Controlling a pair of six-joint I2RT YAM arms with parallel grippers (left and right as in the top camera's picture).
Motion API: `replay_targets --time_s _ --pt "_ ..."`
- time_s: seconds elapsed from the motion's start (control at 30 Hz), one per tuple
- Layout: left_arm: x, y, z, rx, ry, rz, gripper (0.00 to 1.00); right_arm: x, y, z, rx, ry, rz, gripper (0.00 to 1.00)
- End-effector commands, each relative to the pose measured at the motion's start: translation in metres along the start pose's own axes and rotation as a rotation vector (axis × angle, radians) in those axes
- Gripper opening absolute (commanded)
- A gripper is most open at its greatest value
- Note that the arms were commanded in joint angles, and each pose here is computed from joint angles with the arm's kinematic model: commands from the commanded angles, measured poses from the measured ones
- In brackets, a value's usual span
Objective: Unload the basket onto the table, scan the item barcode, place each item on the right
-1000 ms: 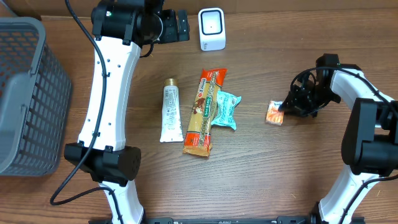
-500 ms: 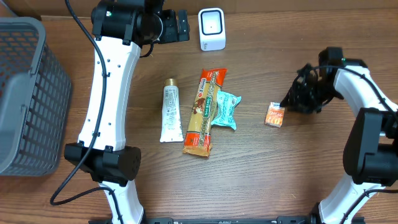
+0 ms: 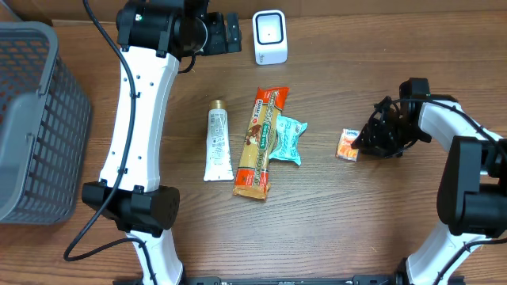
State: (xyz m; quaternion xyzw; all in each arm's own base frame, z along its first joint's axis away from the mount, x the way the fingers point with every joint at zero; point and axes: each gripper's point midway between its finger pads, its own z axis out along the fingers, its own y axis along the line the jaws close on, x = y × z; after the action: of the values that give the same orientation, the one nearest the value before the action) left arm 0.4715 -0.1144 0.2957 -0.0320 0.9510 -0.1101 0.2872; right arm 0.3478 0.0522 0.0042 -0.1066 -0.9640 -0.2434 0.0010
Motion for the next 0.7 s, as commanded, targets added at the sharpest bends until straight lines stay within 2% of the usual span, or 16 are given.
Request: replay_targets --time_s 0.0,0.07,0.17,0.3,0.43,0.67 --pt "-0.001 0.005 0.004 -0.015 0.004 0.013 1.00 0.003 -0.005 0.006 0.019 -0.016 0.021 0.28" --pt "-0.001 0.005 0.004 -0.015 0.003 0.013 1.00 0.003 -0.005 0.007 0.020 -0.015 0.022 0.21" --pt "-0.001 0.005 0.004 -0.015 0.004 0.013 1.00 0.012 -0.006 0.006 0.024 0.019 0.039 0.16" --pt "-0.001 0.005 0.004 -0.015 0.004 0.013 1.00 0.017 0.011 0.003 -0.081 0.050 0.055 0.04" --pt "-0.001 0.005 0.004 -0.015 0.003 0.013 1.00 0.012 0.045 -0.014 -0.251 0.039 -0.038 0.04" --pt "-0.001 0.005 0.004 -0.015 0.003 0.013 1.00 0.007 0.122 -0.083 -0.580 -0.019 -0.267 0.04"
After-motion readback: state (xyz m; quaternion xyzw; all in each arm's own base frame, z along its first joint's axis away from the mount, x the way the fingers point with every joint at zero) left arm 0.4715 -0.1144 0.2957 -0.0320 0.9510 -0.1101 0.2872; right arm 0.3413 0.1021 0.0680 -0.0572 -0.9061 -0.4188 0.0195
